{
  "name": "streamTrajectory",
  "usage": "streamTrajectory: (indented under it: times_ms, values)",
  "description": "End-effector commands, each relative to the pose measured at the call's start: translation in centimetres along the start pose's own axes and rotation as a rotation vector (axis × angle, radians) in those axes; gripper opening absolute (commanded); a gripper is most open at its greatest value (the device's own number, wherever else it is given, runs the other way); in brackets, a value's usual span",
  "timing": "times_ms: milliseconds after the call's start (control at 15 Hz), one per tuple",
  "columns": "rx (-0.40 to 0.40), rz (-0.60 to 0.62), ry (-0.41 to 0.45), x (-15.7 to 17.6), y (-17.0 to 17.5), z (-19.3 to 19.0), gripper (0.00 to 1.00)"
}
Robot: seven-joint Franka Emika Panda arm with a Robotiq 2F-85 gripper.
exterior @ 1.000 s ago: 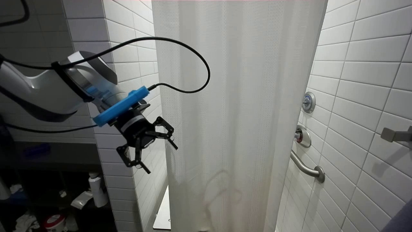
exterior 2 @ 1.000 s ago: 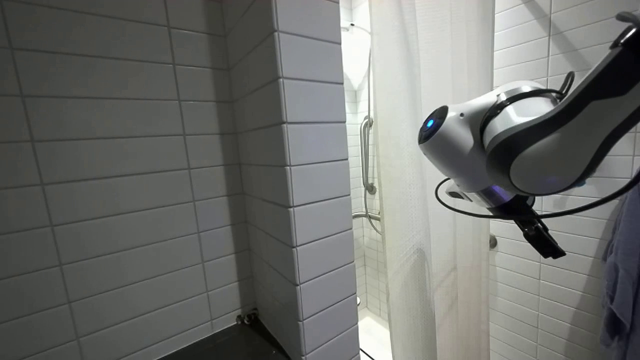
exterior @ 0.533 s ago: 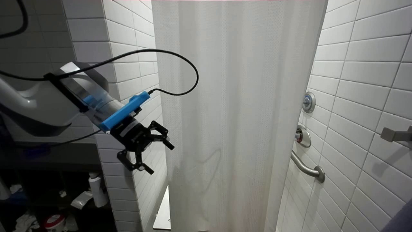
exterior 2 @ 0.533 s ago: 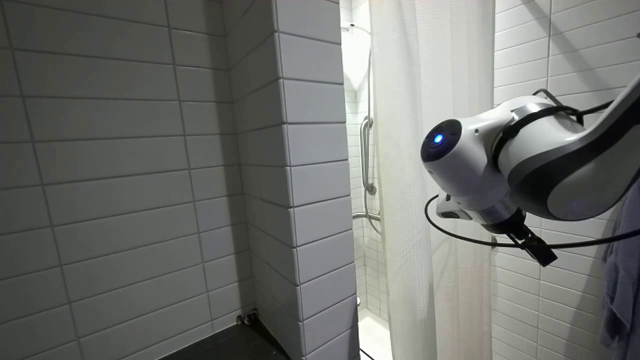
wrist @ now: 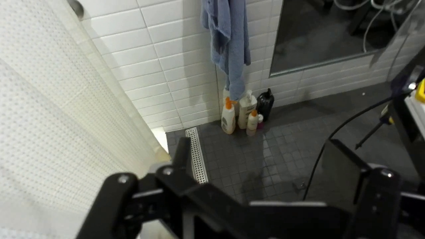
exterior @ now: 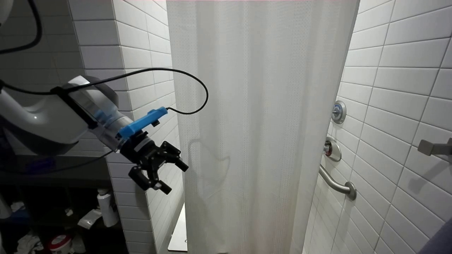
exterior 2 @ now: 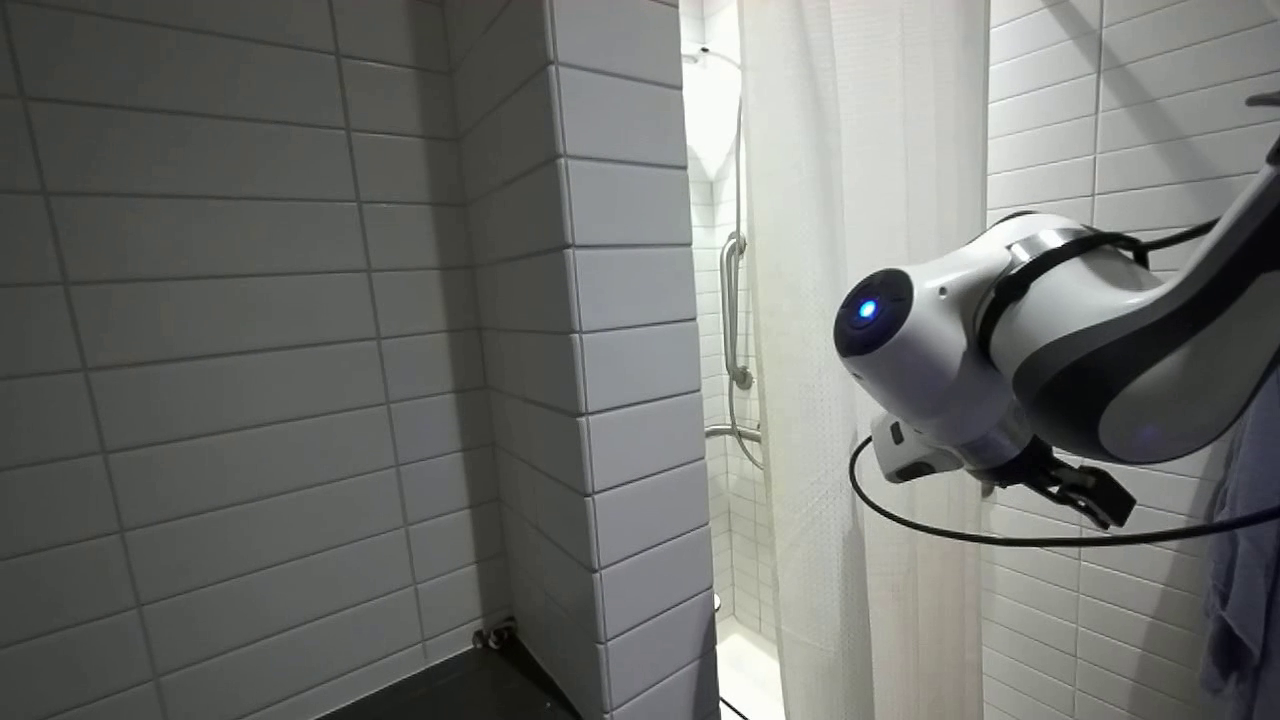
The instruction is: Close the shower curtain
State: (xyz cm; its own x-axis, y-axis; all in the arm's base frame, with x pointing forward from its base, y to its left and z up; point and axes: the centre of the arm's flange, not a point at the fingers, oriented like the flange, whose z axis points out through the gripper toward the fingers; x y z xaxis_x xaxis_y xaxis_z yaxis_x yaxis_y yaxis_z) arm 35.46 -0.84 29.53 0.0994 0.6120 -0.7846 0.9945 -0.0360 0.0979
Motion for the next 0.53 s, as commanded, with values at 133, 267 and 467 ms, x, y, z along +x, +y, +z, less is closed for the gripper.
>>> streamTrajectory:
  times_ms: [133, 267, 467]
  values:
    - [0.0, -0.206, -0.237, -3.1, 0.8, -0.5, 1.0]
    - [0.015, -0.174, -0.211, -2.6, 0.6, 0.1, 1.0]
    - [0.005, -0.204, -0.259, -3.0, 0.9, -0.3, 1.0]
